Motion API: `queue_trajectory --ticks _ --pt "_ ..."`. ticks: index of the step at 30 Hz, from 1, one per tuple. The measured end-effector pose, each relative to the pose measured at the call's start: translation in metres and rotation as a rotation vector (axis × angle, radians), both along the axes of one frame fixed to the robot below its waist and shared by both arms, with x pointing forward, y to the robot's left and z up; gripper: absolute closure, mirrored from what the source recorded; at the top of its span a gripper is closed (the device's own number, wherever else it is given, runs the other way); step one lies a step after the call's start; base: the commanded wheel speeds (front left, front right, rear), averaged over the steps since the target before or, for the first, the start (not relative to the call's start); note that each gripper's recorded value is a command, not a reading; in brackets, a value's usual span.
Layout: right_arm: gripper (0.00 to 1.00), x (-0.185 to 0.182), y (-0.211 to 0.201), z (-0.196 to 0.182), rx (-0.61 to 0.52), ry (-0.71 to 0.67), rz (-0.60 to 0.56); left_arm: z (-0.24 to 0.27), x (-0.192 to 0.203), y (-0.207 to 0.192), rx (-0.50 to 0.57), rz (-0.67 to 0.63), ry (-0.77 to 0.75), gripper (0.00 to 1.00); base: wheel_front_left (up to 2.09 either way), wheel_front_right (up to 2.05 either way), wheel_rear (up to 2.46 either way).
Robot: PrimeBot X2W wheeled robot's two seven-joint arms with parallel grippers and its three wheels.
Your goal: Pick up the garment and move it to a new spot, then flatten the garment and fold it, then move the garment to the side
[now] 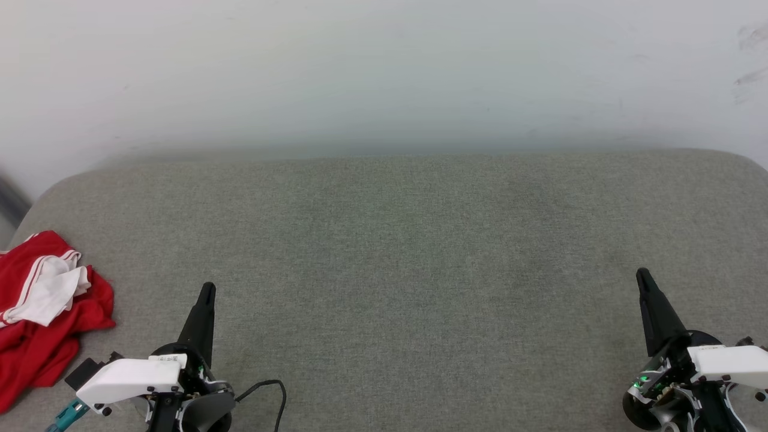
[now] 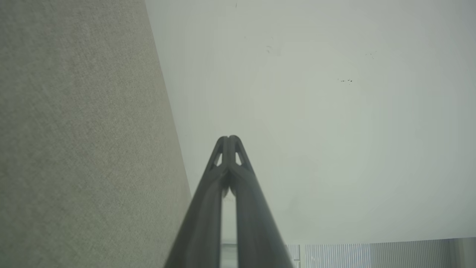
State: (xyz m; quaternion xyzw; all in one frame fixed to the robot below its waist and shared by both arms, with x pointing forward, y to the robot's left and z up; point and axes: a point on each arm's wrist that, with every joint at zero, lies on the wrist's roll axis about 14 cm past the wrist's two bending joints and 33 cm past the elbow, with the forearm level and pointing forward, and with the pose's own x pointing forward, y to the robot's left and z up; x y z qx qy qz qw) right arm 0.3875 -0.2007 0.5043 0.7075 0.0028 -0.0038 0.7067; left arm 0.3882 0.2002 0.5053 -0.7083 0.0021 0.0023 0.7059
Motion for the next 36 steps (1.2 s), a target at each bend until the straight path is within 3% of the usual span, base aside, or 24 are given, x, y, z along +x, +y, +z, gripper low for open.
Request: queue_trajectory --ticks 34,35,36 --pt "1.0 0.0 0.0 0.0 0.0 0.0 0.0 0.0 0.0 0.0 0.0 0.0 0.0 1.0 0.0 0.0 0.0" --pt "0.0 -0.0001 0.0 -0.0004 0.0 0.001 0.0 -0.0004 -0.0001 0.0 0.0 0.0 0.001 0.0 0.0 0.0 0.0" --pt "0.0 -0.0014 -0.0001 -0.0037 0.001 0.011 0.0 -0.0035 -0.0011 -0.0004 -0.001 -0.001 0.011 0.0 0.0 0.0 0.0"
